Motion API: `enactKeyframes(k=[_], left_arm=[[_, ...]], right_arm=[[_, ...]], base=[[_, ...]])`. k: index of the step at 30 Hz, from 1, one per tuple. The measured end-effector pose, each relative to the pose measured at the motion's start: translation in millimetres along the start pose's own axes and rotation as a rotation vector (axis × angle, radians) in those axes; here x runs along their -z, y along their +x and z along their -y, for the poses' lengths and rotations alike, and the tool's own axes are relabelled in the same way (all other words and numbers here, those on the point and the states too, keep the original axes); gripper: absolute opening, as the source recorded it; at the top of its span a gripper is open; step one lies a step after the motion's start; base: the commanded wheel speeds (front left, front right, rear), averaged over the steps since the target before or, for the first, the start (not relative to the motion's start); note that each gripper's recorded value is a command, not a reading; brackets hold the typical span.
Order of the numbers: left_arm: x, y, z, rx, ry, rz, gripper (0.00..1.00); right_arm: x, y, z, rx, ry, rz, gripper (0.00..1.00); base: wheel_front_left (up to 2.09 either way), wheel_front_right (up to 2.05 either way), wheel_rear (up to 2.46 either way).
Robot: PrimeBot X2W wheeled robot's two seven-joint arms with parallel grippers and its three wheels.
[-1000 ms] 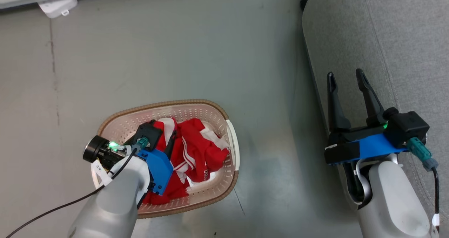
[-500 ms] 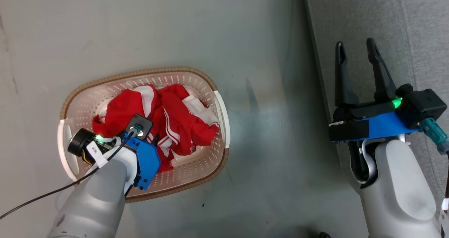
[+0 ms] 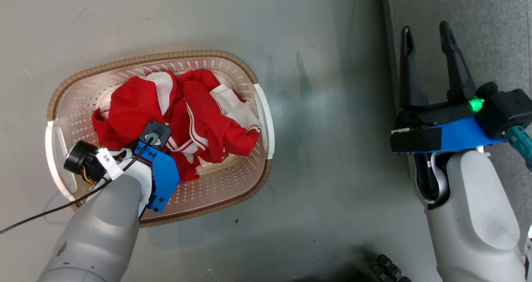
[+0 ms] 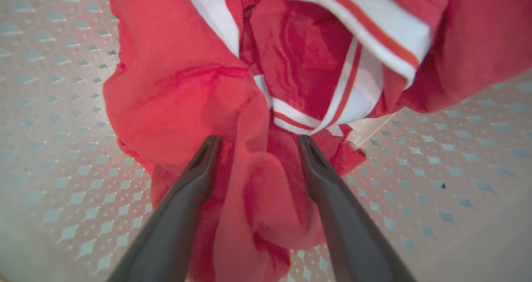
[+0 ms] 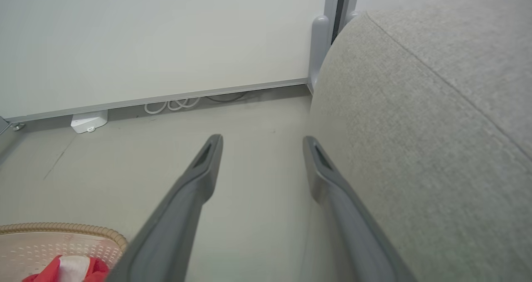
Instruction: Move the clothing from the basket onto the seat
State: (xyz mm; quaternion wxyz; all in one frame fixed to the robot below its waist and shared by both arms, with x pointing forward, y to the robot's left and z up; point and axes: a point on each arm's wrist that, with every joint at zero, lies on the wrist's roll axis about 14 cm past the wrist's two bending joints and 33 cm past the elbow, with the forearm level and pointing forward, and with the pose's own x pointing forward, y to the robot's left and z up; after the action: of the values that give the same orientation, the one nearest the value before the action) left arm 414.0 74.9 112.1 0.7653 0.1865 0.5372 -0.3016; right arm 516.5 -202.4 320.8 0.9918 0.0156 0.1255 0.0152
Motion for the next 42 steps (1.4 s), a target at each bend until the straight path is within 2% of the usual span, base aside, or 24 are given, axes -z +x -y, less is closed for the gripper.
enactKeyframes(k=[4, 5, 6, 7, 14, 22, 32, 42], left_arm=[[2, 5, 4, -0.002, 0.002, -0.020, 1.00], [2, 6, 5, -0.002, 0.004, -0.023, 0.18], [2, 6, 7, -0.002, 0.006, -0.023, 0.18], [1, 7, 8, -0.001, 0.010, -0.025, 0.00], [1, 1, 15, -0.001, -0.013, -0.008, 0.00], [-25, -16, 14, 0.002, -0.042, 0.096, 0.00], [-70, -55, 9, -0.005, -0.086, 0.301, 0.00], [-113, -113, 6, -0.029, -0.123, 0.525, 0.00]], right_arm=[[5, 3, -1, -0.005, 0.000, -0.006, 1.00], [5, 3, -1, -0.004, -0.001, -0.008, 1.00], [6, 3, 0, -0.003, -0.001, -0.010, 1.00], [6, 2, 0, -0.001, 0.000, -0.010, 1.00], [0, 0, 3, 0.009, 0.000, -0.003, 1.00], [-15, -5, 1, 0.007, 0.006, 0.022, 1.00], [-41, -18, -9, -0.013, 0.004, 0.063, 1.00], [-74, -38, -21, -0.037, 0.001, 0.120, 1.00]], base=[[0.00, 0.00, 0.00], [0.00, 0.00, 0.00], [0.00, 0.00, 0.00], [0.00, 0.00, 0.00], [0.00, 0.00, 0.00], [0.00, 0.00, 0.00], [0.00, 0.00, 0.00], [0.00, 0.00, 0.00]])
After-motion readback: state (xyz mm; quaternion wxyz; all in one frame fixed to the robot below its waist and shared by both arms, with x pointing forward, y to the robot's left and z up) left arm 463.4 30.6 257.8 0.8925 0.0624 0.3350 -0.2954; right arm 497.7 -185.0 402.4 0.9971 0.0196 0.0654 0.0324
